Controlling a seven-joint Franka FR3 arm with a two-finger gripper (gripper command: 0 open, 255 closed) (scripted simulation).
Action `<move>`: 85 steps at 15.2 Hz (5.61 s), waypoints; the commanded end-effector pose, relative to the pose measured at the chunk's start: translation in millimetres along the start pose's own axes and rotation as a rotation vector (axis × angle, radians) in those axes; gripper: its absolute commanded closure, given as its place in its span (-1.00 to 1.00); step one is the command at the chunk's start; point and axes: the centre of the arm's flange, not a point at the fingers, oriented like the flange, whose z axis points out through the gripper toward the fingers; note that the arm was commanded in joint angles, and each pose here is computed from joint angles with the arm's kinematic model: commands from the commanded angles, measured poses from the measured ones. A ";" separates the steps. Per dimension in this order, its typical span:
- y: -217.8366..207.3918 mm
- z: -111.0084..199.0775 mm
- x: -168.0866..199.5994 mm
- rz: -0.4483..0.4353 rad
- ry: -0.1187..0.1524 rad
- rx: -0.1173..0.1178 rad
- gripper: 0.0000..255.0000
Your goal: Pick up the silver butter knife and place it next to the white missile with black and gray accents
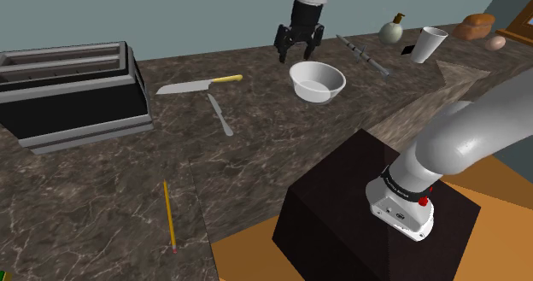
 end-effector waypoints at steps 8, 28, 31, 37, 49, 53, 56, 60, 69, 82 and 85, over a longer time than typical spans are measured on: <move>-85.3 68.9 41.3 0.055 -0.086 0.025 -1.00; -207.1 204.9 92.5 0.128 -0.203 0.060 -1.00; -207.1 204.9 92.5 0.128 -0.203 0.060 -1.00; -207.1 204.9 92.5 0.128 -0.203 0.060 1.00; -208.1 189.1 92.5 0.128 -0.203 0.060 1.00; -209.5 168.0 92.7 0.128 -0.203 0.060 1.00; -210.6 152.2 92.8 0.128 -0.203 0.060 1.00; -212.0 131.1 93.0 0.128 -0.203 0.060 1.00; -215.1 83.7 93.3 0.128 -0.203 0.060 1.00; -179.3 30.7 88.8 0.128 -0.203 0.060 1.00; -140.0 28.1 84.0 0.128 -0.203 0.060 1.00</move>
